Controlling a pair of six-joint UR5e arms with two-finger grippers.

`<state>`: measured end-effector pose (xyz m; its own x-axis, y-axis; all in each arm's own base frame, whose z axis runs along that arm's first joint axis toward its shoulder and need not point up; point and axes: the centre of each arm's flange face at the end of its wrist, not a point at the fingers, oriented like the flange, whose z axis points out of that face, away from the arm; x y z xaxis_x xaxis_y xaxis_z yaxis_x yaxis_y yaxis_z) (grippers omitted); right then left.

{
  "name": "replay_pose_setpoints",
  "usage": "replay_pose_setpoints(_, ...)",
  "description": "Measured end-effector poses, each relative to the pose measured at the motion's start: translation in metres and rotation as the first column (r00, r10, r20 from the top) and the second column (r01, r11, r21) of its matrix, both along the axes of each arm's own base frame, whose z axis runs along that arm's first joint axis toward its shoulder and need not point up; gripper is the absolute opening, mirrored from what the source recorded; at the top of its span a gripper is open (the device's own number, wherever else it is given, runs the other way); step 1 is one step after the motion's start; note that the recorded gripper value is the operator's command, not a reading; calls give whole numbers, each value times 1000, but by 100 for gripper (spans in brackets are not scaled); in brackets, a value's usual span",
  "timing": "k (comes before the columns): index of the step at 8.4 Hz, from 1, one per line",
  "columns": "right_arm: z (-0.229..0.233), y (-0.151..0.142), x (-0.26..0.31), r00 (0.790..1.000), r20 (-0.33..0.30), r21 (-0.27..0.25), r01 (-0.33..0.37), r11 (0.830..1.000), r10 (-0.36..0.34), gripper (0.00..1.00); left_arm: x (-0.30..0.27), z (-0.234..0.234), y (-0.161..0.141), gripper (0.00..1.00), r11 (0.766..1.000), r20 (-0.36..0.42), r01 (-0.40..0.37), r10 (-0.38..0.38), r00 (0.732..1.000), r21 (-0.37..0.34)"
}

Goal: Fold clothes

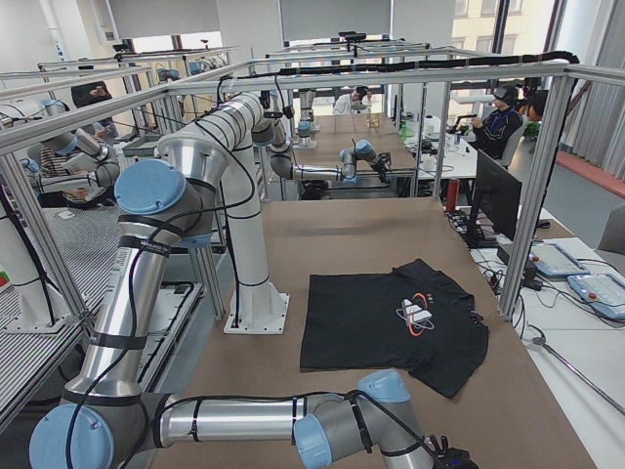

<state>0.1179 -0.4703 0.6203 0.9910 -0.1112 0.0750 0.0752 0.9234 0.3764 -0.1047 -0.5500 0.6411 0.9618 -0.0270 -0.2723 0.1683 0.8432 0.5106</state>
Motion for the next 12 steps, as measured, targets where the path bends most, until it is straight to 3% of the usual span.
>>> replay_pose_setpoints(4, 1, -6, -2, 1000, 2, -7, 4, 1000, -4, 94, 0, -8, -7, 95, 1000, -5, 0, 0, 1000, -23)
replay_pose_setpoints(8, 3, -4, -2, 1000, -4, -5, 7, 1000, -7, 94, 2, -21, -18, 94, 999, 11, -33, 33, 999, 4)
replay_pose_setpoints(10, -2, -11, -6, 1000, -8, 2, 19, 1000, -19, 94, 12, -27, -31, 95, 988, 84, -154, 151, 985, 34)
replay_pose_setpoints(12, -16, -38, -36, 998, -5, 25, 68, 997, -68, 94, 25, -35, -62, 95, 972, 110, -231, 225, 968, 46)
